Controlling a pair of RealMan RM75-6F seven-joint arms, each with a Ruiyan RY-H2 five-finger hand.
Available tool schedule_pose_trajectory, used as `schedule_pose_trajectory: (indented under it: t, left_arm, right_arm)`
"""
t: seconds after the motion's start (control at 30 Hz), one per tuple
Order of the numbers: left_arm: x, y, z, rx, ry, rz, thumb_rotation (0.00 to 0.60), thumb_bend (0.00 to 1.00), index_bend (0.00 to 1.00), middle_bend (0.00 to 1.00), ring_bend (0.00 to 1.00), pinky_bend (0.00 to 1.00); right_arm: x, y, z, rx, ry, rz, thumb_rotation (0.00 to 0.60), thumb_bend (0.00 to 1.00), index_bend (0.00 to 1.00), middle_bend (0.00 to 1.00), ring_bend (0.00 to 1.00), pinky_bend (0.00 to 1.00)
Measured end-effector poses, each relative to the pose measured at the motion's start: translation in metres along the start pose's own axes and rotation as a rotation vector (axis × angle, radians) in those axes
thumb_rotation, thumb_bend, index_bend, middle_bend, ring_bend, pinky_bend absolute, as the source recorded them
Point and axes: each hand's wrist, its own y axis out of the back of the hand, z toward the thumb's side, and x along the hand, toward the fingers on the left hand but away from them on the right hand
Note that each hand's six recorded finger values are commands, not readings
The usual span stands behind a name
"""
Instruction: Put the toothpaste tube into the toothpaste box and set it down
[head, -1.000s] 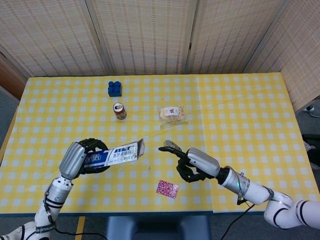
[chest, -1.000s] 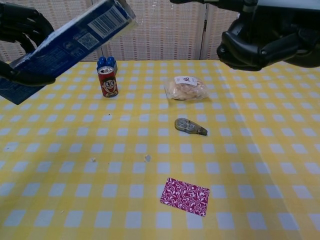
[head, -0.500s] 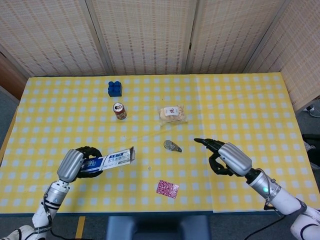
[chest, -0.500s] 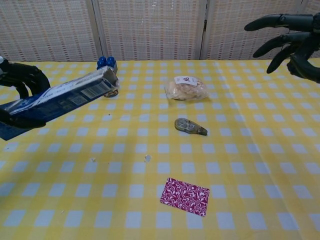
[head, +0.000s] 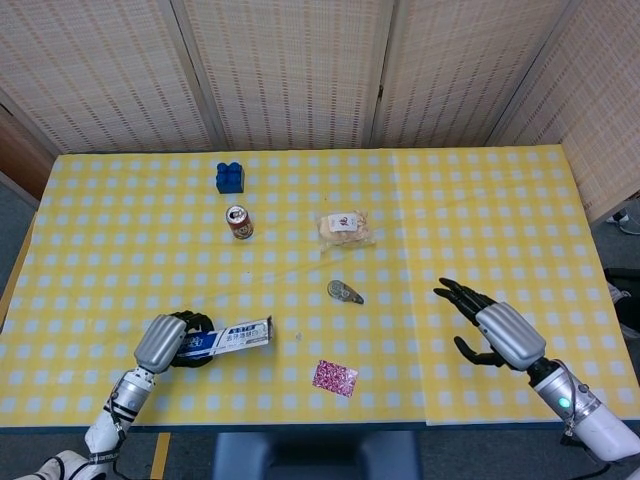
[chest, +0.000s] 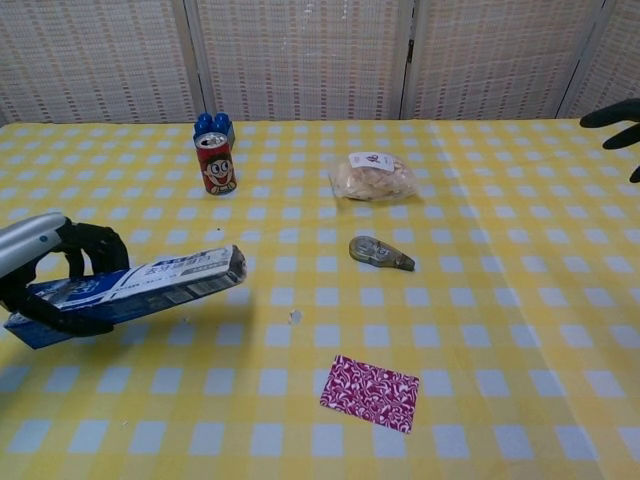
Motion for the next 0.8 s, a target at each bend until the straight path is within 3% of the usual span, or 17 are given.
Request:
schedule_pose_trajectory:
  t: [0.1, 0.17, 0.3, 0.4, 0.6, 0.8]
  left_arm:
    - [0.002, -0.007, -0.003, 0.016, 0.0, -0.003, 0.6, 0.32, 0.56, 0.62, 0.44, 0.54]
    - [0.003, -0.012, -0.004, 0.014, 0.002, -0.008, 0.6, 0.32, 0.5, 0.56, 0.39, 0.47]
    - [0.004, -0.014, -0.004, 0.01, -0.006, -0.016, 0.6, 0.23, 0.2, 0.23, 0.09, 0.16]
    - [0.003, -0.011, -0.003, 0.001, -0.012, -0.021, 0.6, 0.17, 0.03, 0.05, 0.0, 0.02]
    - [0.0, 0.0, 0.005, -0.015, -0.038, -0.005, 0.6, 0.13, 0.0, 0.0, 0.0, 0.0]
    - [-0.012, 0.031, 0.018, 0.011, -0.094, 0.074, 0.6, 0.13, 0.0, 0.0, 0.0, 0.0]
  right_arm:
    - [-0.001, 0.0, -0.001, -0.004, -0.005, -0.002, 0.6, 0.54, 0.0, 0.03, 0.09, 0.21]
    - [-0.002, 0.0, 0.0, -0.006, -0.007, -0.001, 0.6, 0.54, 0.0, 0.02, 0.09, 0.21]
    - [-0.002, 0.001, -0.001, 0.002, -0.012, -0.006, 0.6, 0.54, 0.0, 0.02, 0.09, 0.21]
    - [-0.001, 0.002, -0.003, 0.013, -0.022, -0.008, 0.6, 0.54, 0.0, 0.01, 0.09, 0.21]
    - [0.001, 0.001, -0.003, 0.011, -0.028, -0.002, 0.6, 0.54, 0.0, 0.01, 0.08, 0.21]
    - [0.007, 0.006, -0.007, 0.032, -0.041, -0.021, 0.6, 0.54, 0.0, 0.0, 0.07, 0.2]
